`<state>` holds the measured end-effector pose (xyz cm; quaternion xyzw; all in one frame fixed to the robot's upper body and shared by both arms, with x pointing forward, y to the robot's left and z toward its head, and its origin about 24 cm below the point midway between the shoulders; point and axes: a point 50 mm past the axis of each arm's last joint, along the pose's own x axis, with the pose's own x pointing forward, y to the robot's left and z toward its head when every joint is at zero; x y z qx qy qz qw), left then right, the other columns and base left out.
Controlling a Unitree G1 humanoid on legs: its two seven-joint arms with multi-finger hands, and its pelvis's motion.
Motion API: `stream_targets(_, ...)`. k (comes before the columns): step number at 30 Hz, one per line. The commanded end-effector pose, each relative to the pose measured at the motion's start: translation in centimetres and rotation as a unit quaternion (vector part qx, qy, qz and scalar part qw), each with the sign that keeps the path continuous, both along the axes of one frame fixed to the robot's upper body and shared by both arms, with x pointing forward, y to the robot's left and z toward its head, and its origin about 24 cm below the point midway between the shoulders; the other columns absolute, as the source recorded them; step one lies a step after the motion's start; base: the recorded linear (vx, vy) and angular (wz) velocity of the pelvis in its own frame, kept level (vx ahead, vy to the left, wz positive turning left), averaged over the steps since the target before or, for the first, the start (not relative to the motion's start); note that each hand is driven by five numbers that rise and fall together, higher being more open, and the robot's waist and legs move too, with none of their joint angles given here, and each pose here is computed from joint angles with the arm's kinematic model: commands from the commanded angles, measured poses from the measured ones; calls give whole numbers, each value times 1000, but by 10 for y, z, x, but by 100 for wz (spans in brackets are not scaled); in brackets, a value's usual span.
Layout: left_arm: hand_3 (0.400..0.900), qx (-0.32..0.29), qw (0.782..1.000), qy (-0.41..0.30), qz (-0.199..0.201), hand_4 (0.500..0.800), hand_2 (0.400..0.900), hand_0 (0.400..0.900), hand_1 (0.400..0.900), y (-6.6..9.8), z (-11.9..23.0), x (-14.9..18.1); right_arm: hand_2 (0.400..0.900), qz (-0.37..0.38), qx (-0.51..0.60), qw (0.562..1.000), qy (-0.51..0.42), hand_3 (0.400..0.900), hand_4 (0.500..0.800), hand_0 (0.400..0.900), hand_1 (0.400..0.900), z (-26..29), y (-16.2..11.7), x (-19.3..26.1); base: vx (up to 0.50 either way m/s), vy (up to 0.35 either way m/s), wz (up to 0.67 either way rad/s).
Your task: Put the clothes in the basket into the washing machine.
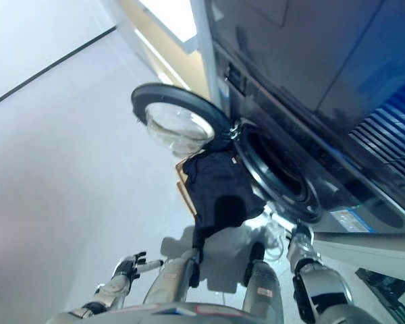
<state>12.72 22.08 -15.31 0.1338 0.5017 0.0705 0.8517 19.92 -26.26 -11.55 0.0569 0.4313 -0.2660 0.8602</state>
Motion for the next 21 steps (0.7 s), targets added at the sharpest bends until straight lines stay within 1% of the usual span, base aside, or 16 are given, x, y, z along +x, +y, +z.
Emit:
stream_targets(1,900,22,999,43,25,800,900,900,900,17,-4,-21,900,71,-59,996,21,900,800,900,900,-1,-9,-9,19,-29,-16)
stream_targets(2,900,23,998,47,28,800,900,900,900,19,-5,-25,900,83,-64,994,41,900,800,900,900,-6,-11,-22,12,-22,-11)
stream_targets(3,900,23,998,48,28,800,900,900,900,19,-5,-25,900,83,-64,994,42,900,800,900,900,-7,-11,-22,32,-30,-15)
stream_targets(4,900,22,998,57,35,800,900,900,900,21,-6,-32,900,127,-84,985,80,900,800,900,900,-15,-10,-42,34,-22,-11)
stream_targets(5,900,22,997,58,35,800,900,900,900,21,-6,-32,900,127,-85,985,81,900,800,900,900,-15,-10,-43,69,-52,-16)
stream_targets(7,900,25,997,70,36,800,900,900,900,26,-7,-41,900,187,-101,967,144,900,800,900,900,-29,-8,-79,65,-43,-5)
stream_targets(8,900,26,997,70,36,800,900,900,900,26,-7,-42,900,187,-101,966,144,900,800,900,900,-29,-8,-79,80,-35,1)
stream_targets(9,900,29,996,82,29,800,900,900,900,28,-8,-48,900,222,-109,950,193,900,800,900,900,-36,-8,-107,92,-30,3)
stream_targets(10,900,29,995,95,17,800,900,900,900,27,-9,-53,900,231,-109,941,221,900,800,900,900,-39,-9,-121,92,-31,2)
stream_targets(11,900,29,995,96,17,800,900,900,900,27,-9,-53,900,231,-109,941,221,900,800,900,900,-39,-9,-121,89,-25,-1)
stream_targets(12,900,27,994,103,3,800,900,900,900,25,-10,-56,900,221,-93,937,253,900,800,900,900,-43,-10,-144,80,-21,-5)
stream_targets(15,900,22,993,117,-23,800,900,900,900,21,-12,-59,900,195,-77,931,298,900,800,900,900,-44,-14,-172,85,-17,-9)
stream_targets(17,900,17,992,121,-28,800,900,900,900,19,-13,-60,900,188,-73,929,309,900,800,900,900,-44,-16,-179,62,-9,-20)
stream_targets(21,900,17,991,128,-30,800,900,900,900,19,-13,-64,900,183,-72,932,306,900,800,900,900,-43,-19,-177,31,-12,-17)
